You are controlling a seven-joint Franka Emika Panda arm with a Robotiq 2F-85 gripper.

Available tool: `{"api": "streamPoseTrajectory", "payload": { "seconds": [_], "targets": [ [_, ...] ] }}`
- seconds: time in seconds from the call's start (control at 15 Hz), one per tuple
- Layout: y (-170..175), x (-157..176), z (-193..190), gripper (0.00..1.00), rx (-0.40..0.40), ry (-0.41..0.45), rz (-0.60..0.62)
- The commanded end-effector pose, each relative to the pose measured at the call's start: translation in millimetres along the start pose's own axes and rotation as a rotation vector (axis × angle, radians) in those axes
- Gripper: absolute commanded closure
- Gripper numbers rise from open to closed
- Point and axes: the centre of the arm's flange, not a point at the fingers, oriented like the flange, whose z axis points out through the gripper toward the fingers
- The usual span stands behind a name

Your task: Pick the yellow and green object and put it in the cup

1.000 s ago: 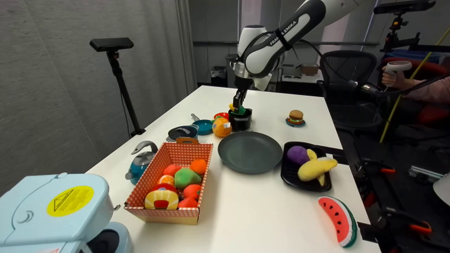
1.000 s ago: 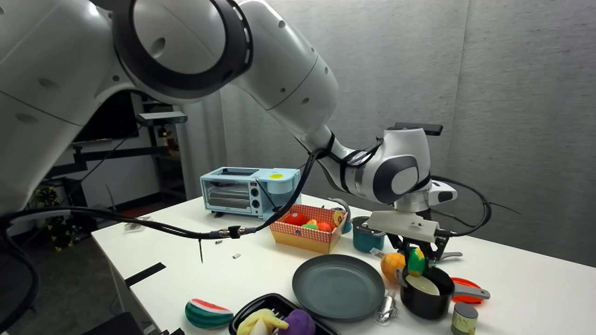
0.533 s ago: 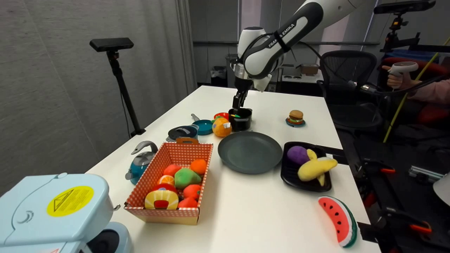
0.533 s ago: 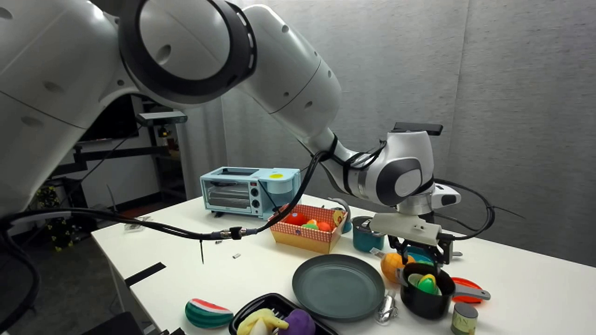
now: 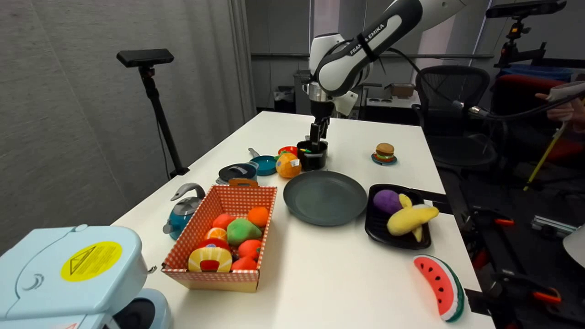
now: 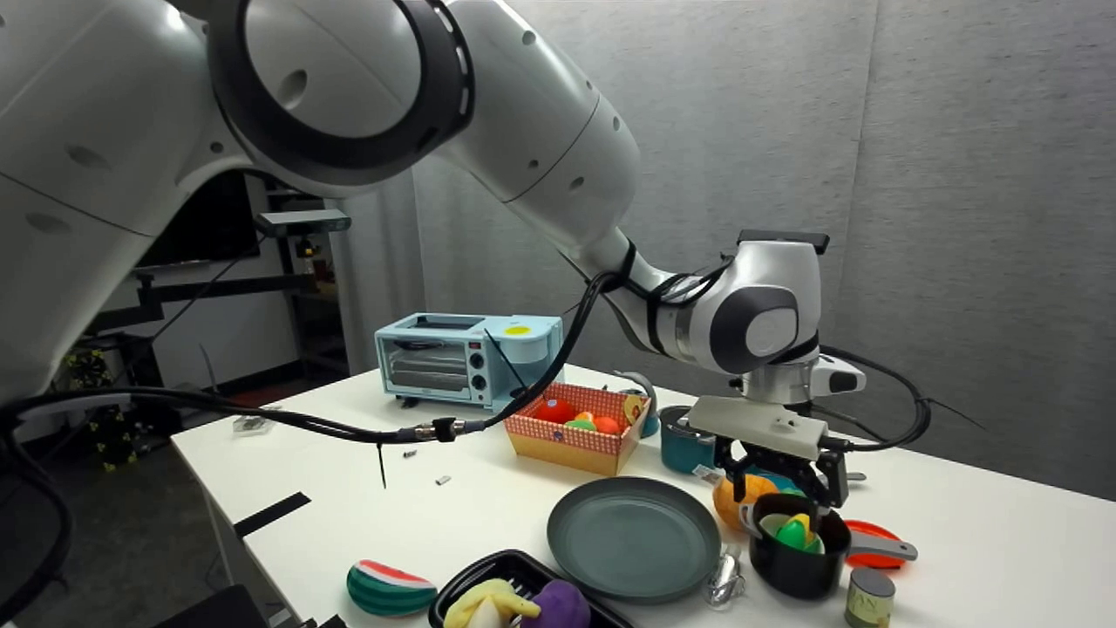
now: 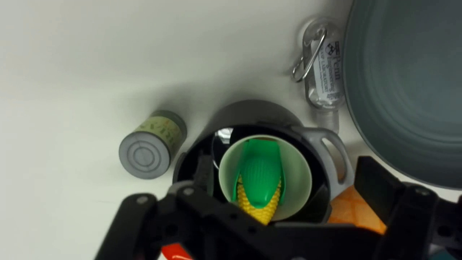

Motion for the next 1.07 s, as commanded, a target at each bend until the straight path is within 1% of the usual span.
{"api": "streamPoseTrajectory", "payload": {
  "seconds": [0.0,0.13,0.47,0.6,0.67,0.73,0.8,1.0],
  "targets": [
    [15.5,-38.0,-20.8,0.00,0.054,-0.108,-0.014],
    [25.1,-66.5,-25.7,0.00,0.062,-0.171,-0.028],
    [50.0,-149.4,-33.4,0.00,0.051,-0.309,-0.055],
    [55.9,-189.4,-34.4,0.00,0.047,-0.407,-0.098],
    [59.6,-142.1,-16.6,0.00,0.050,-0.349,-0.056],
    [61.8,-158.3,-17.0,0.00,0.053,-0.379,-0.066],
    [62.3,-168.7,-18.2,0.00,0.058,-0.391,-0.070],
    [58.9,-176.2,-21.6,0.00,0.063,-0.395,-0.075]
  ]
}}
